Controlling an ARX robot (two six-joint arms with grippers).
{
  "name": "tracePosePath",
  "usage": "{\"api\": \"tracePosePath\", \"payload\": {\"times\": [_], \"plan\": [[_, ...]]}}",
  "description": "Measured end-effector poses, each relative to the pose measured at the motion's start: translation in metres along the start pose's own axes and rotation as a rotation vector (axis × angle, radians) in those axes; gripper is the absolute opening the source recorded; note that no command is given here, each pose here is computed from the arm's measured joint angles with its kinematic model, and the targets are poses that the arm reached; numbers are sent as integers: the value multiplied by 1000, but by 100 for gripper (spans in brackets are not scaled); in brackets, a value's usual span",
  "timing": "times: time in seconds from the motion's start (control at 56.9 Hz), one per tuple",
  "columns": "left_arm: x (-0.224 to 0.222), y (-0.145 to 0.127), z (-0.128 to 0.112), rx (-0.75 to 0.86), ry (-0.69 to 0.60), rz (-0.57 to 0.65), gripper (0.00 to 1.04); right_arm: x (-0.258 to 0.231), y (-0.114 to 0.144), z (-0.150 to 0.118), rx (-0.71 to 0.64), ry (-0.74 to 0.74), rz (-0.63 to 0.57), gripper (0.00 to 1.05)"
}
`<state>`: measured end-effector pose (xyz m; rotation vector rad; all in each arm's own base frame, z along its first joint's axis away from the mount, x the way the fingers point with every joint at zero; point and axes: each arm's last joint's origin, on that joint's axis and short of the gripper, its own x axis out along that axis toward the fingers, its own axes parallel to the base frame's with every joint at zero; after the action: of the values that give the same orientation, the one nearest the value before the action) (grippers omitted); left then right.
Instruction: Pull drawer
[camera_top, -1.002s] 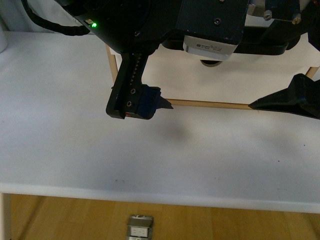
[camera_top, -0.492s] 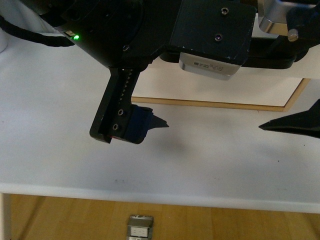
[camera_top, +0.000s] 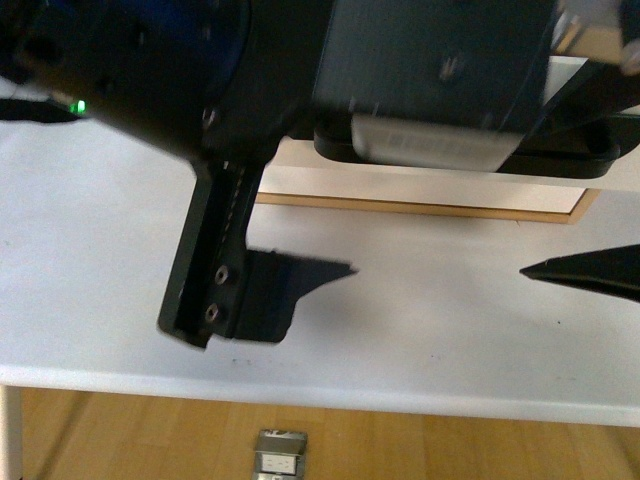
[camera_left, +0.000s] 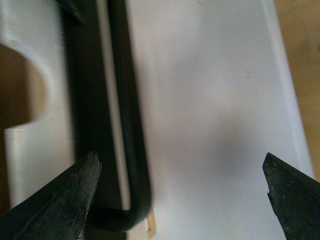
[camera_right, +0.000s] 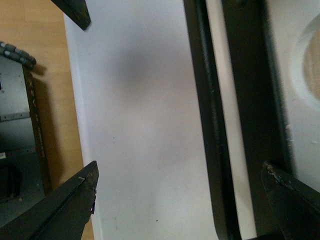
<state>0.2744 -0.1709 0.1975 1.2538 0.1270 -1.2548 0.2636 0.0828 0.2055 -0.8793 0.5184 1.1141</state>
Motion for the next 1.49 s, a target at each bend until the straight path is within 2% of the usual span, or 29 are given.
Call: {"api": "tracePosePath", "payload": {"times": [0.246,0.422,0.492,0.668,0.756,0.914,1.055,1.125,1.213,1.284,1.389,1.495], "plan": [[-40,25,24,-74,-141,260,98,-35,3,10,27,-103,-119,96],[-68,25,29,-165,-192,410,98,-61,12,9,69,-163,-278,96],[-83,19,24,-237,-179,496,98,-74,18,5,105,-184,-397,96],[-116,-8,6,-369,-111,677,98,-100,40,-7,202,-227,-623,96],[-131,-39,-7,-458,-50,758,98,-114,65,-19,290,-249,-745,96],[-149,-81,-17,-583,-10,835,98,-124,99,-34,417,-266,-872,96],[-160,-115,-32,-763,66,945,98,-123,128,-44,512,-286,-969,96],[-160,-141,-41,-945,100,1015,98,-116,136,-51,591,-312,-1051,96],[-157,-161,-42,-1115,52,1026,98,-106,140,-60,687,-343,-1060,96],[-153,-170,-38,-1153,30,1024,98,-103,141,-63,732,-371,-1058,96],[-153,-175,-29,-1212,-86,1037,98,-103,141,-62,760,-400,-1058,96],[-153,-175,-29,-1236,-105,1041,98,-103,141,-62,766,-405,-1058,96]]}}
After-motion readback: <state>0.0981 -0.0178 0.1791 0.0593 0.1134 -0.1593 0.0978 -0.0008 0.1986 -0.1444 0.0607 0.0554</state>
